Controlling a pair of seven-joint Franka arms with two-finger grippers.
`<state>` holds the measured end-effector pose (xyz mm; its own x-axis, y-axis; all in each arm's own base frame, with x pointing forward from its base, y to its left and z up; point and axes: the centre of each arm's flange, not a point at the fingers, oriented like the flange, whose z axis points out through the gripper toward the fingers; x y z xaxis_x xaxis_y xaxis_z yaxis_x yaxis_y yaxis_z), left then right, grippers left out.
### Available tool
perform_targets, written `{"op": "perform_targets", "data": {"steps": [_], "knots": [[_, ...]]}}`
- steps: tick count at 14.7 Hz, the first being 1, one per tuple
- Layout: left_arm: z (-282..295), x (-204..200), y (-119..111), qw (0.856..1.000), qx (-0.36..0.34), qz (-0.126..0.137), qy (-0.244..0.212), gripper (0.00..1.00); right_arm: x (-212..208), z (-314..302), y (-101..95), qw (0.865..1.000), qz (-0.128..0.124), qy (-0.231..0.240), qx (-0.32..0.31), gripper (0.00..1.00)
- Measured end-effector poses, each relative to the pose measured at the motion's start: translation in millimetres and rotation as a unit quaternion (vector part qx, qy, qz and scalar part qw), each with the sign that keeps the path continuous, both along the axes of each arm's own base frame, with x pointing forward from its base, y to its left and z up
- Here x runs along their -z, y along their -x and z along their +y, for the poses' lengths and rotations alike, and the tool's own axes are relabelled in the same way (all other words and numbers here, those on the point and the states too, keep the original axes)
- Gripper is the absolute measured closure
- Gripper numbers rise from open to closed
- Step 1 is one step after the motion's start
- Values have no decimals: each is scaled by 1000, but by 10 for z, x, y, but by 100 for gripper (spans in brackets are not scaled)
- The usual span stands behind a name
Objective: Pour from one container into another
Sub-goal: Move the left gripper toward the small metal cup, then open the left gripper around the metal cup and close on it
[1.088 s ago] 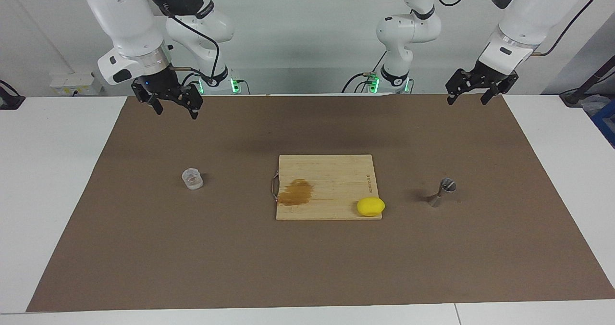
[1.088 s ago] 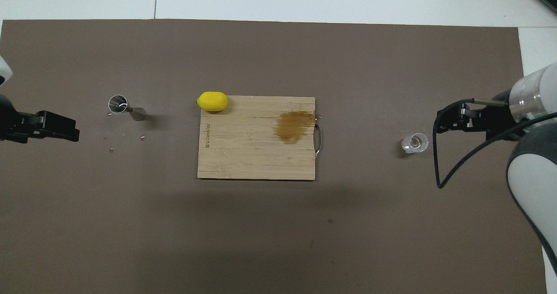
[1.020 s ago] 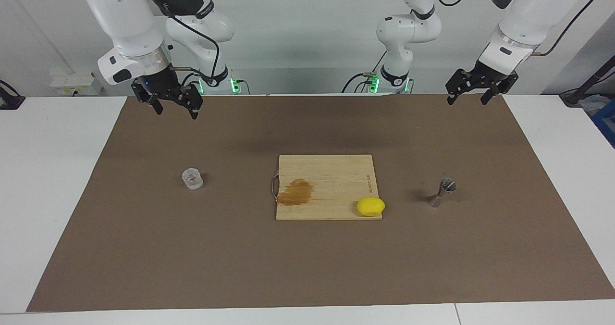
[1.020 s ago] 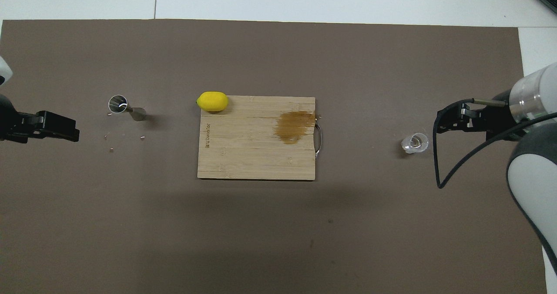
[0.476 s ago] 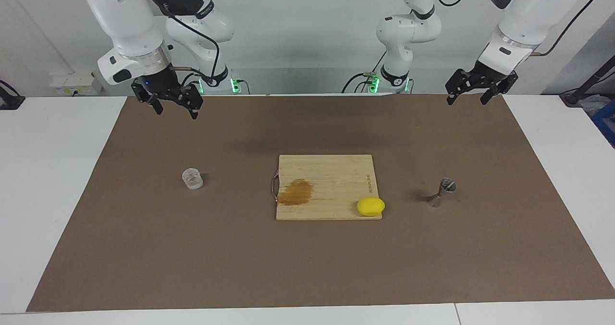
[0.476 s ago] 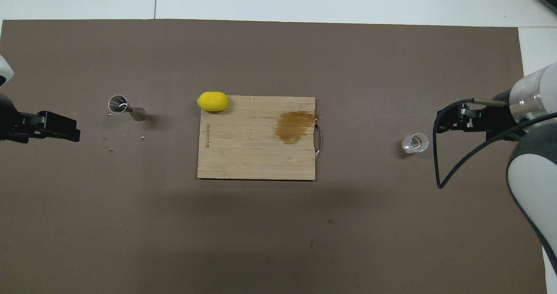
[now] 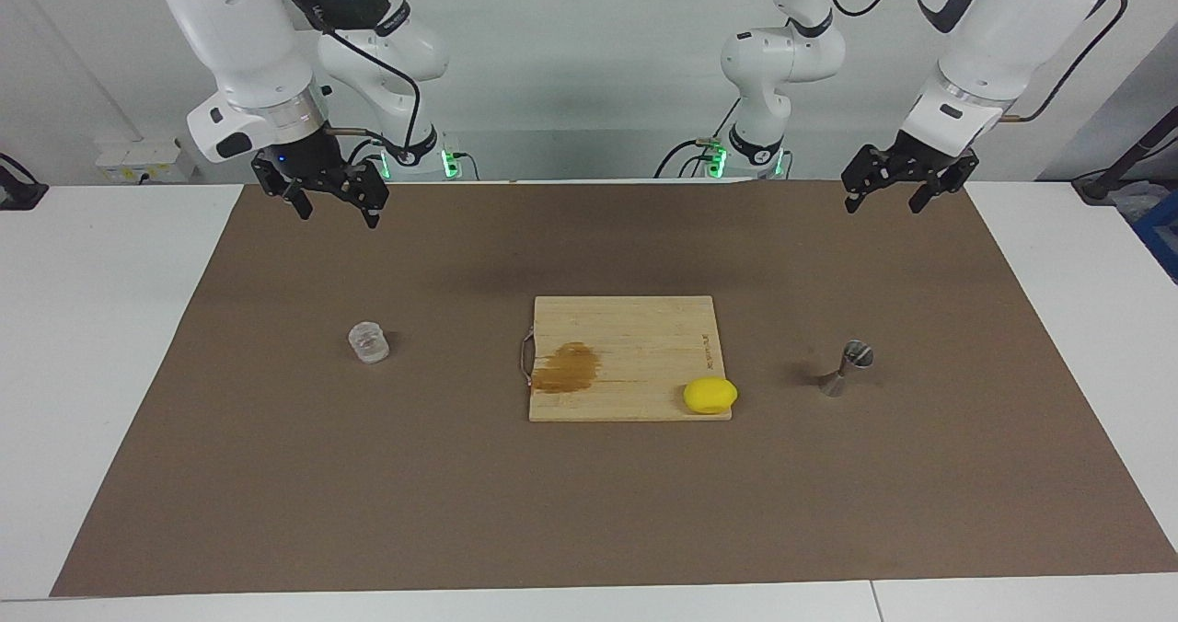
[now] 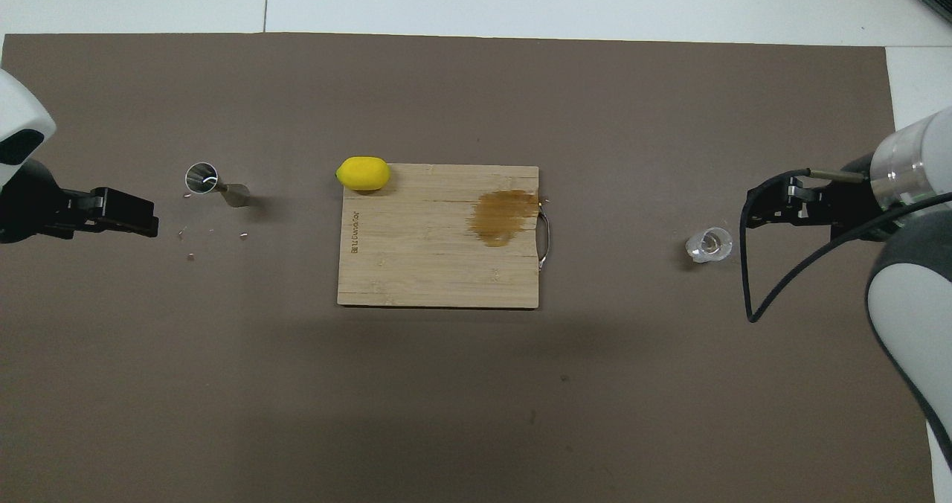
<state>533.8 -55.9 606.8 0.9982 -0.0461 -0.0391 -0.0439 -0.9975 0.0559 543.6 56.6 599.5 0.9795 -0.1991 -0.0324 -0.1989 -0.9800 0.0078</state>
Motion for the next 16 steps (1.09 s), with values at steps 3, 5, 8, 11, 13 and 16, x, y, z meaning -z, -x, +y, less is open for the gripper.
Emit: {"op": "perform_targets", "data": {"steps": [3,5,8,11,13,16], "knots": [[74,212,-85,999,-21,25,26,0,0,0,0,1000,0,0,0,0],[213,416,-191,997,-51,46,42,0,0,0,0,1000,0,0,0,0],[418,756,-349,989,-112,80,45,0,0,0,0,1000,0,0,0,0],[650,1024,-474,973,-191,109,68,0,0,0,0,1000,0,0,0,0],[845,1183,-522,954,-257,131,84,0,0,0,0,1000,0,0,0,0],[984,1404,-590,905,-371,175,115,0,0,0,0,1000,0,0,0,0]]}}
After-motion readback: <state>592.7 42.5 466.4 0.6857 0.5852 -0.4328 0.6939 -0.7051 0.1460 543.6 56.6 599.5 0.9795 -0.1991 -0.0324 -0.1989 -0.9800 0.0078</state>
